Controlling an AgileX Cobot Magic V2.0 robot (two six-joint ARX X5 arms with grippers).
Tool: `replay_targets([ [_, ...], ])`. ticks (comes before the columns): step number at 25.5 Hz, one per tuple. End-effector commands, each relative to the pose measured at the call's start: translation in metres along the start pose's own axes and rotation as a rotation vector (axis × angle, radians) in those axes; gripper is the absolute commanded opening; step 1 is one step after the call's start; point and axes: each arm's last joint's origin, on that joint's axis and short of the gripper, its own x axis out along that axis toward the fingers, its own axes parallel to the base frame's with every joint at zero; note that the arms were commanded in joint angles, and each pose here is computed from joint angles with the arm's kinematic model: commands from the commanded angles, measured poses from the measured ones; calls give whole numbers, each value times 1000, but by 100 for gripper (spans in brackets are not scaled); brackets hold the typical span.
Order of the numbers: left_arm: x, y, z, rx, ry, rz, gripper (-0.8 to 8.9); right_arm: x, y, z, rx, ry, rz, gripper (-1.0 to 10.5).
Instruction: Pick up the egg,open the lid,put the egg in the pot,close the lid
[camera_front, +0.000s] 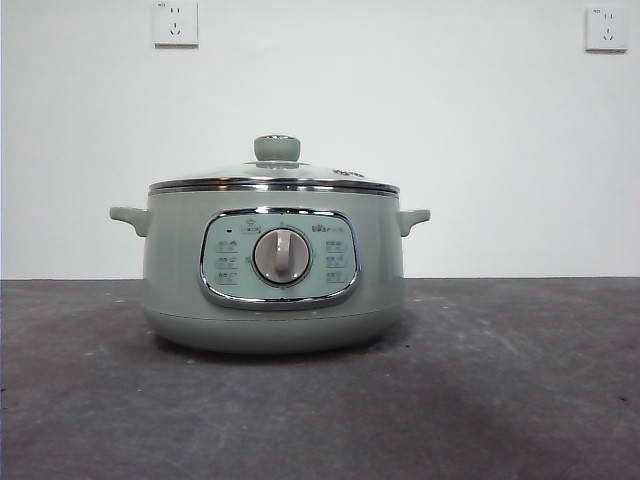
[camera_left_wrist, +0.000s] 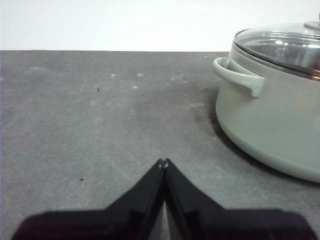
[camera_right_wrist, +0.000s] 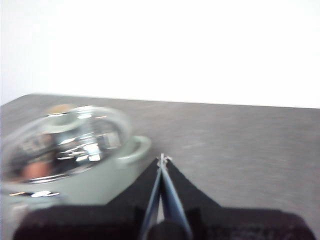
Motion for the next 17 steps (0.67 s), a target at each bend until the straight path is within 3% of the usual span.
replay_targets([
  [1,1,0,-3,-7,4,0,-3,1,-8,-28,-12,-20,-71,3],
  [6,1,0,-3,-7,4,0,-4,0,-14,-64,-18,-34,-143,3],
  [17,1,0,-3,-7,4,0,-3,9,-19,-125,-2,53,-155,3],
])
